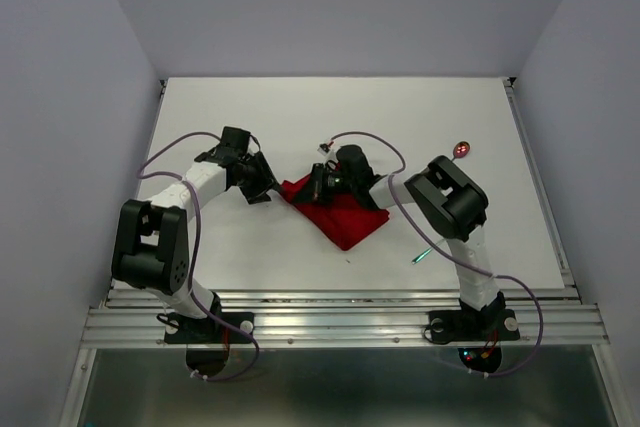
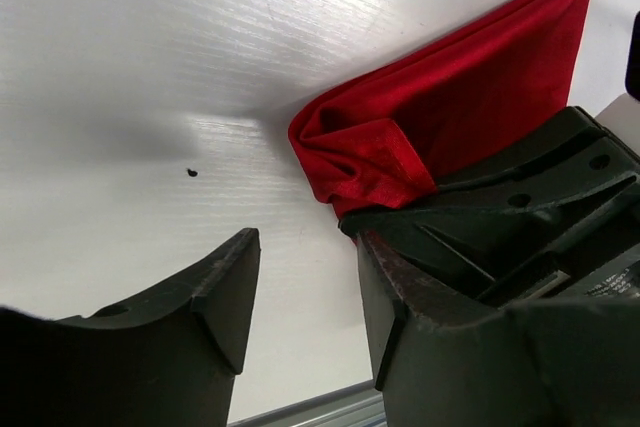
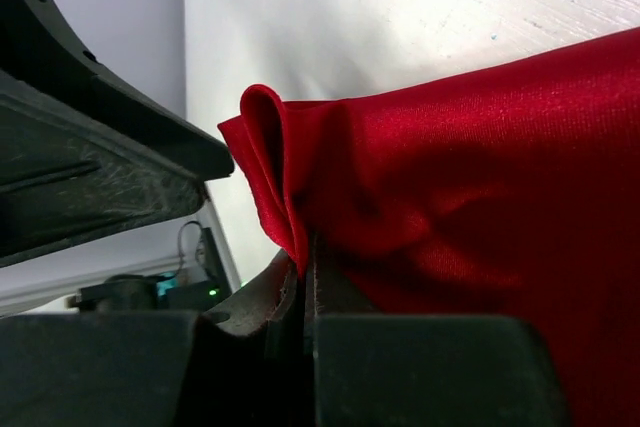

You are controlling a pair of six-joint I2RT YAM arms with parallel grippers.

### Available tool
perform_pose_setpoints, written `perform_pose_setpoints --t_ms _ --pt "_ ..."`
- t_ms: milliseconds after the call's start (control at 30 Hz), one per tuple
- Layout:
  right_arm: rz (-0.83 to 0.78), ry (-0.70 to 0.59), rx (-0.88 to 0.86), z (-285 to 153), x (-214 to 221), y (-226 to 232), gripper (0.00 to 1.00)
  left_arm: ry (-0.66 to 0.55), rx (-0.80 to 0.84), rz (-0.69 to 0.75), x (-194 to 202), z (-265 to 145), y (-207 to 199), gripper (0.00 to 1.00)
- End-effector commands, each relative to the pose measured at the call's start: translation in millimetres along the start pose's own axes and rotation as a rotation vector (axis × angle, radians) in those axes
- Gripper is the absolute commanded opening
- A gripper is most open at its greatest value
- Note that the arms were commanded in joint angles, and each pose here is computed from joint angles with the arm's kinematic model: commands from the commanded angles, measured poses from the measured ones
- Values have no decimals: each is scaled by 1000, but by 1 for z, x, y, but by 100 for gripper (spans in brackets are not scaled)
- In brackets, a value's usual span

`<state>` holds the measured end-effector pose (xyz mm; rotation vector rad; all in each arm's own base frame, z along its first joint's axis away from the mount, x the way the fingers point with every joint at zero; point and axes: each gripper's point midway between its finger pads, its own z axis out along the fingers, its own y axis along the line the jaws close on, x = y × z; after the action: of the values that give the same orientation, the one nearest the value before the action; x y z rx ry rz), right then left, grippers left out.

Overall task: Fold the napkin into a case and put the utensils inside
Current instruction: Fold the lower triangle-folded napkin at the center of the board.

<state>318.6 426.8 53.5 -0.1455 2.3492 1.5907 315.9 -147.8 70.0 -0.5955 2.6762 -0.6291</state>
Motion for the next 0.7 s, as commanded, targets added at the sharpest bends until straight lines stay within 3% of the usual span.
perform_pose_setpoints --t_ms 0,133,667 --pt "23 15 -127 -7 -6 22 1 -50 52 41 -5 -10 -11 51" --pt "52 -6 -148 -15 -11 19 1 -64 51 35 -4 -9 -7 43" --pt "207 -67 -266 -36 -11 8 1 -28 114 87 3 12 -36 38"
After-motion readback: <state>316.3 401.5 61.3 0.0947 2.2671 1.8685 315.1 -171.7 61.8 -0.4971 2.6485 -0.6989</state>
